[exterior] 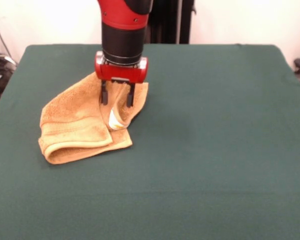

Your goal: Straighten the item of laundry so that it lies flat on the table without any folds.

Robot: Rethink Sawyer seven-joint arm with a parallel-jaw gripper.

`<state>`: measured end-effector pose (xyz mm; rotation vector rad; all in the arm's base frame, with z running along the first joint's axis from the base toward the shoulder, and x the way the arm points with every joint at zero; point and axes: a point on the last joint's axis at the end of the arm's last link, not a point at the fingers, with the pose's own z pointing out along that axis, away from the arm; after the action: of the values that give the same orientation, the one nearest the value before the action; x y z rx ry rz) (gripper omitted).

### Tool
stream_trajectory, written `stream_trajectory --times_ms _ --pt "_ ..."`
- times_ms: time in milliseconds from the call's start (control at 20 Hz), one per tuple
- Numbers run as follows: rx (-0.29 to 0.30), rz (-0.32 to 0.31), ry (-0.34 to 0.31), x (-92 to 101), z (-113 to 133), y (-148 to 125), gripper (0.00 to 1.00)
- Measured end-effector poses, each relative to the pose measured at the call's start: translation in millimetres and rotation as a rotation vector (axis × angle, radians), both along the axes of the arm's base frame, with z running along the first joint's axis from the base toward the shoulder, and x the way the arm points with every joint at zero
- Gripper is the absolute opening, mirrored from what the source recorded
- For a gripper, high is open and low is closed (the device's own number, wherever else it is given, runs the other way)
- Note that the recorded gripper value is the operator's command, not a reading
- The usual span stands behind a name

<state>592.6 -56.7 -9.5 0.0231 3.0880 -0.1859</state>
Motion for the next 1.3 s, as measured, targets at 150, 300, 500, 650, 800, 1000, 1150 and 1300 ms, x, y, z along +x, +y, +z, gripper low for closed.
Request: stream_trajectory --times_ms 150,300,500,650,800,1000,1150,1300 --pt "0.003 0.002 0.0 -14.9 -5 5 1.0" --pt "0.003 0.005 -0.009 -22.4 -9 8 1.0" --pt "-0.002 0.014 -0.035 -30.7 -15 13 1.0" --pt "-0.009 0.023 -0.052 -35.7 -22 15 1.0" --pt "-0.02 0.031 -0.074 -40.3 -30 16 1.0" --pt "-0.037 0.044 -0.101 -43.8 -31 17 1.0" --pt "-0.045 0.049 -0.111 -46.0 -30 17 1.0" --pt "-0.05 0.051 -0.115 -47.6 -30 17 1.0"
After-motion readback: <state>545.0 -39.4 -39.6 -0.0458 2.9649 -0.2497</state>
